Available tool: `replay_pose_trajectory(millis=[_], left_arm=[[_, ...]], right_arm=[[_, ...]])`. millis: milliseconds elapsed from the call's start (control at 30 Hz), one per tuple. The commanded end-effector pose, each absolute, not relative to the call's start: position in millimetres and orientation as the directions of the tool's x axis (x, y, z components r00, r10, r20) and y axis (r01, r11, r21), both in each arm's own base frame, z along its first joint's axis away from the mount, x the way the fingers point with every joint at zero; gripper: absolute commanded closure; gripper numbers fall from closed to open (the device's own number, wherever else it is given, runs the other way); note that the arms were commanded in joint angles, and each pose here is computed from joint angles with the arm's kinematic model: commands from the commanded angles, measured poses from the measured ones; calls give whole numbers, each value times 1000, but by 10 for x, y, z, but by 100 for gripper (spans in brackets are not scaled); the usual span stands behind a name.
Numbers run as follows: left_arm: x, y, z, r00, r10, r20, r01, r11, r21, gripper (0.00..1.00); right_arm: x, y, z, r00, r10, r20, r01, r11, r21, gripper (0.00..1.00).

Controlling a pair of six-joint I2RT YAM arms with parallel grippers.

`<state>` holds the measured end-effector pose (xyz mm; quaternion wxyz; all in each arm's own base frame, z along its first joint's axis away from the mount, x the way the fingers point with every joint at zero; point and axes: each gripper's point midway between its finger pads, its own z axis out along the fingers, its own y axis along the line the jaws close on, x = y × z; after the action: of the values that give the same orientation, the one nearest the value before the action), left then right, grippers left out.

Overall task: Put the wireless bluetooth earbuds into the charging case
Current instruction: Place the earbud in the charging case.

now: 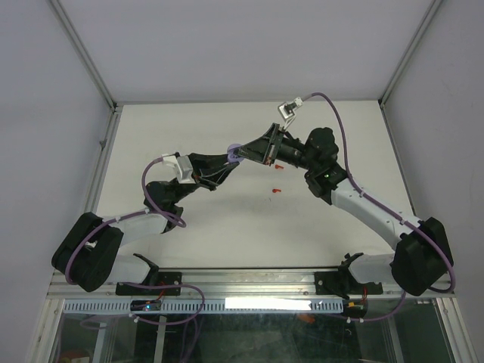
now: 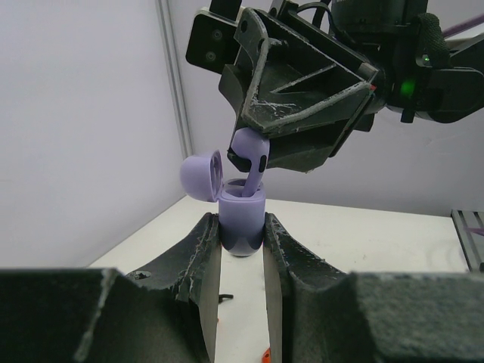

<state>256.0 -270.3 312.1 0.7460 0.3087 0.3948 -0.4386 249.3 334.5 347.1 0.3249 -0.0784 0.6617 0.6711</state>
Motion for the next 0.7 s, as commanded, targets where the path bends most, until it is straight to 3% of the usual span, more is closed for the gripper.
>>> replay_pose_trajectory(millis=[0,667], left_arm=[[2131,-2435,3912,567,-543,-620,814,483,321,100],[2174,-2452,3848,550,-539,-637,823,481,303,100]], right_arm=[[2546,3269,3443,-759,368,-537,-531,128,838,86],[2585,3192,3455,-766,387,-513,-516,104,850,90]])
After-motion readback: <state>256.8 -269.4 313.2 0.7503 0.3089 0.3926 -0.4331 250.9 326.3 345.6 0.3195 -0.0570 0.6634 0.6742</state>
